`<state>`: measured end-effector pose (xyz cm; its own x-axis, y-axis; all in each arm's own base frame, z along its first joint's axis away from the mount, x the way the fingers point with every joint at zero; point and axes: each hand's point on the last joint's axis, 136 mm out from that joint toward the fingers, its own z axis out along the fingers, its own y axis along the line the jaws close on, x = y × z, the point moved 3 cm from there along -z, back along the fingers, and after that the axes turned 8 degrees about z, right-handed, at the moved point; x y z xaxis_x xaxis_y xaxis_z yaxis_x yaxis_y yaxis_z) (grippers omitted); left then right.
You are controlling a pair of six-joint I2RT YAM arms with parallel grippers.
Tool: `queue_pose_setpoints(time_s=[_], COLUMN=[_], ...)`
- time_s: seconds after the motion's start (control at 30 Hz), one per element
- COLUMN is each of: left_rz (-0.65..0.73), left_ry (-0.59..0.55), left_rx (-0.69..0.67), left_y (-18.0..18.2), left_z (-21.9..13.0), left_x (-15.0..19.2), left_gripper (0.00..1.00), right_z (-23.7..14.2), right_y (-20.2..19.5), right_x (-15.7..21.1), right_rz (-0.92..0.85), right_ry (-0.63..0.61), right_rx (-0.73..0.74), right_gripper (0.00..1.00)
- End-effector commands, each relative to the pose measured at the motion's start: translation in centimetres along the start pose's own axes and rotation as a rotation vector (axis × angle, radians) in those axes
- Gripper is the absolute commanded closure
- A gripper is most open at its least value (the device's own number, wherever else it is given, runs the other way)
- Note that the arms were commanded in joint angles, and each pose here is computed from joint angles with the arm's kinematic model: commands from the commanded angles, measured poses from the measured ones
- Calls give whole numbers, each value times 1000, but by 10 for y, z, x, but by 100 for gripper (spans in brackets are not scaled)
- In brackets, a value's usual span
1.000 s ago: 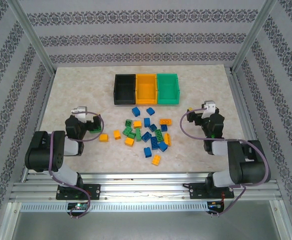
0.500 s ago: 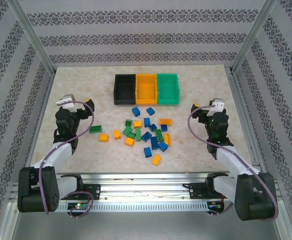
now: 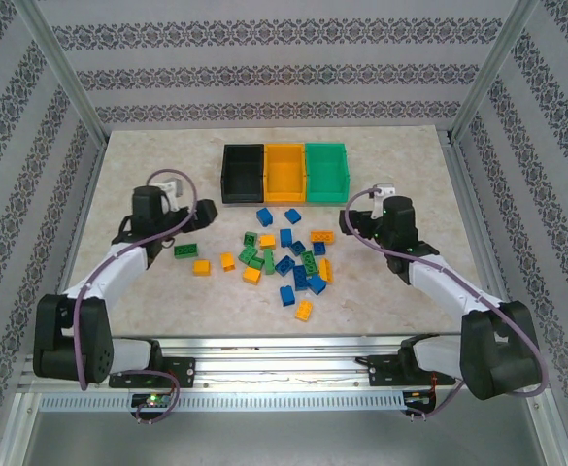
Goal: Sort the legos into containers by color
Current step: Pick up the lego from the center of the table.
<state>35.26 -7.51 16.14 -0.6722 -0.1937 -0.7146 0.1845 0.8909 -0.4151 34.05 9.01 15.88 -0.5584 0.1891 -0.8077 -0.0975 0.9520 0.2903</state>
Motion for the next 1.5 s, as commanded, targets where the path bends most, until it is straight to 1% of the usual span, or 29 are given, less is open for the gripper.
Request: queue_pose_setpoints(time_s=[0.0,0.1,0.27,0.33,0.43,0.6,0.67,0.7,0.73,0.8,0.87,0.93,1.03,1.07,1.13,1.23,1.47], left_rz=[93,148,228,249,262,283,295,301,312,331,334,334,355,365,379,371,326], left_ry=[196,285,345,377,436,532,552,565,580,610,634,653,695,705,696,681,729], left_rx=[84,158,224,216,194,140,113,93,71,18,-10,-35,-130,-169,-210,-221,-172], left_y=[-42,-72,-114,-125,-135,-146,-151,-152,-153,-152,-155,-159,-155,-152,-148,-146,-154], left_z=[11,25,46,56,71,90,95,97,99,105,111,118,124,125,127,131,157], left_x=[27,37,43,46,53,64,66,68,69,73,75,77,79,79,77,79,91], left_gripper=[1,1,0,4,14,18,20,21,25,26,29,29,28,31,32,32,34], right_z=[1,3,3,-3,-14,-23,-23,-22,-22,-19,-15,-12,-10,-10,-9,-8,-8], right_y=[14,26,16,7,-4,-14,-16,-16,-16,-15,-15,-18,-17,-18,-19,-18,-17], right_x=[-3,6,17,18,16,14,16,16,16,17,21,22,23,24,26,26,25], right_rz=[0,24,50,63,79,132,145,149,154,159,159,157,160,162,162,162,161], right_ry=[29,51,33,-1,-57,-91,-86,-85,-83,-75,-62,-47,-43,-43,-37,-32,-30], right_rx=[14,-16,43,84,134,154,154,152,148,137,139,151,146,146,150,145,141], right_gripper=[2,2,2,2,2,2,2,2,2,2,2,2,2,2,2,2,2])
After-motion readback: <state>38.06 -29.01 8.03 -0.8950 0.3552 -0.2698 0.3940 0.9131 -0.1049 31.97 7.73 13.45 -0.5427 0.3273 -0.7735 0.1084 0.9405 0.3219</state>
